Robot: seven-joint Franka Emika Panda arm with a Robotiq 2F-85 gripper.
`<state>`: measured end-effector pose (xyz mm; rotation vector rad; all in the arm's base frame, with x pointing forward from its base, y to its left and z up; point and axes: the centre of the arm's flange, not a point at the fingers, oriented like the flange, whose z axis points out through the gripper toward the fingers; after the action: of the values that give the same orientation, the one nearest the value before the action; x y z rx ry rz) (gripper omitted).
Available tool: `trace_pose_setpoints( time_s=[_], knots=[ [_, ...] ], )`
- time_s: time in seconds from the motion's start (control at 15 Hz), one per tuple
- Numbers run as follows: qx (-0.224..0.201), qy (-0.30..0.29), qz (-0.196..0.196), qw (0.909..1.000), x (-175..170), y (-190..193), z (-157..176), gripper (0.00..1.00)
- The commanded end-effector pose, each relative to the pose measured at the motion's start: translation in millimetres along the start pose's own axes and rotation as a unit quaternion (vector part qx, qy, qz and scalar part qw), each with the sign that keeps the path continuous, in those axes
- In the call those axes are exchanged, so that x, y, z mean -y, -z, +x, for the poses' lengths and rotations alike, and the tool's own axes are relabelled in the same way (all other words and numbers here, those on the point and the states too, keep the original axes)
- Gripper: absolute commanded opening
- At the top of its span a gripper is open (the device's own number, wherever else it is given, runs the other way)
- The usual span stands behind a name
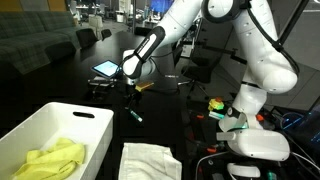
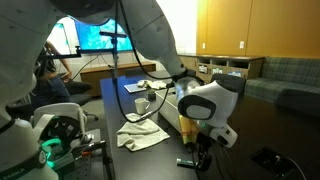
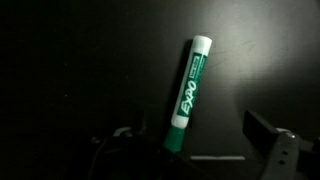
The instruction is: Put the yellow and white cloths in the storage box and put the marker in the mug cup
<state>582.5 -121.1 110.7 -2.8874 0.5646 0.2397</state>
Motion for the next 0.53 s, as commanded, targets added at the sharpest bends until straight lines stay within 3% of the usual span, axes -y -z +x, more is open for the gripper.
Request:
trace_pose_setpoints(
  time_s=[0.0, 0.47],
  knots=[
    [0.003, -0.016, 0.003, 0.9999, -5, -13, 5, 1.00],
    [0.011, -0.024, -0.023, 0.9994, 4, -21, -2, 1.00]
  ],
)
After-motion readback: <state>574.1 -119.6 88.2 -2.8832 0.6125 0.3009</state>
